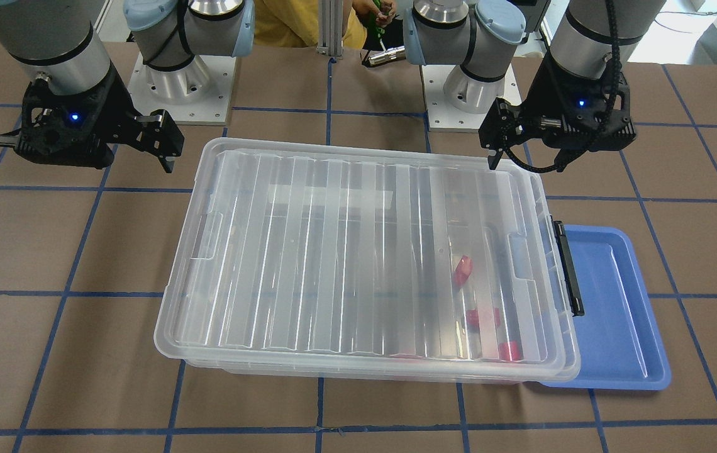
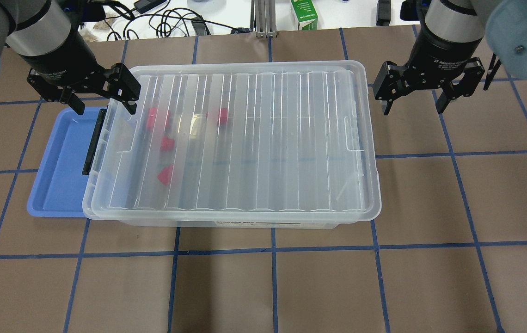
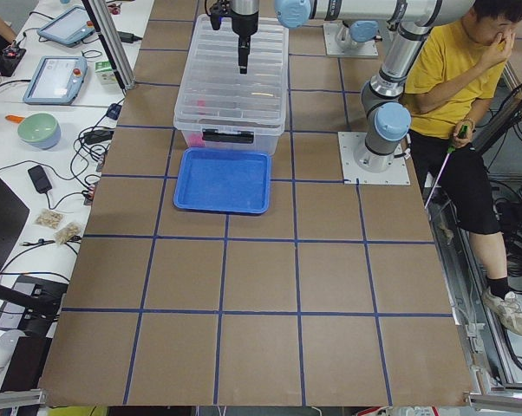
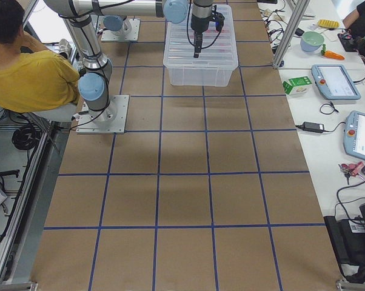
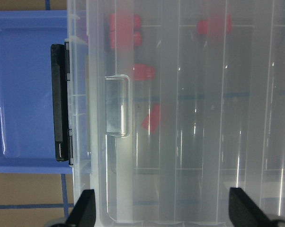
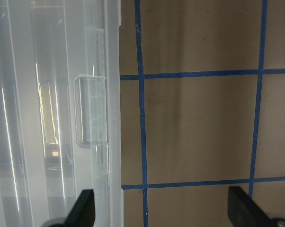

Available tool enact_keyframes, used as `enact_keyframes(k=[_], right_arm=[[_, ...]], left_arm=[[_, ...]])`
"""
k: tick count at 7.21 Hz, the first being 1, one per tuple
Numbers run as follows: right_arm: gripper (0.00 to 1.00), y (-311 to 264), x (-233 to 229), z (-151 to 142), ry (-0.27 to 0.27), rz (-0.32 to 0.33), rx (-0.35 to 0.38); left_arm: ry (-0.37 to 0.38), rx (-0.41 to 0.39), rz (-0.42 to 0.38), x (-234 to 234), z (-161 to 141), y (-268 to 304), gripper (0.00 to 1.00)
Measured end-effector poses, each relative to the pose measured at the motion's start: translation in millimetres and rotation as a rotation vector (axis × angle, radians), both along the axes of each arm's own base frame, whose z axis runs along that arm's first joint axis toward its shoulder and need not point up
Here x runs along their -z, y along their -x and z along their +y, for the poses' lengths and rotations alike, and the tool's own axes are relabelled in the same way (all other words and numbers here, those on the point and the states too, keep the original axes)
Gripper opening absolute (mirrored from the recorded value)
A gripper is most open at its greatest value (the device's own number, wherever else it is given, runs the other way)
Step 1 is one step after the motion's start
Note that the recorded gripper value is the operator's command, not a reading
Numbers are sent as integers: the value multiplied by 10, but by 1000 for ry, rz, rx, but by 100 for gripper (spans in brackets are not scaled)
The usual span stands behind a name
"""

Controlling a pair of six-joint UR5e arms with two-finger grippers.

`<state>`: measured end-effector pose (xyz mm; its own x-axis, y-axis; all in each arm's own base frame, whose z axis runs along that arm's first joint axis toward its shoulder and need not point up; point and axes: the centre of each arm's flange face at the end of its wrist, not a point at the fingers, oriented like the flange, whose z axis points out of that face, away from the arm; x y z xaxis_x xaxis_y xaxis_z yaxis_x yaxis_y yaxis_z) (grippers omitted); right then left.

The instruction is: Place red block in blue tray from box

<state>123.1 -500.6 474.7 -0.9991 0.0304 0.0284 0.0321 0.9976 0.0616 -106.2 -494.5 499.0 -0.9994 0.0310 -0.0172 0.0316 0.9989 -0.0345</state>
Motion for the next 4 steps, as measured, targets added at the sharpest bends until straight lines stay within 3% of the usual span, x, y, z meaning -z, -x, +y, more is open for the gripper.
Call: enact_keyframes(k=[4], right_arm=[[100,3,24,9,-8,3,-5]], left_arm=[[0,0,0,0,0,0,100]])
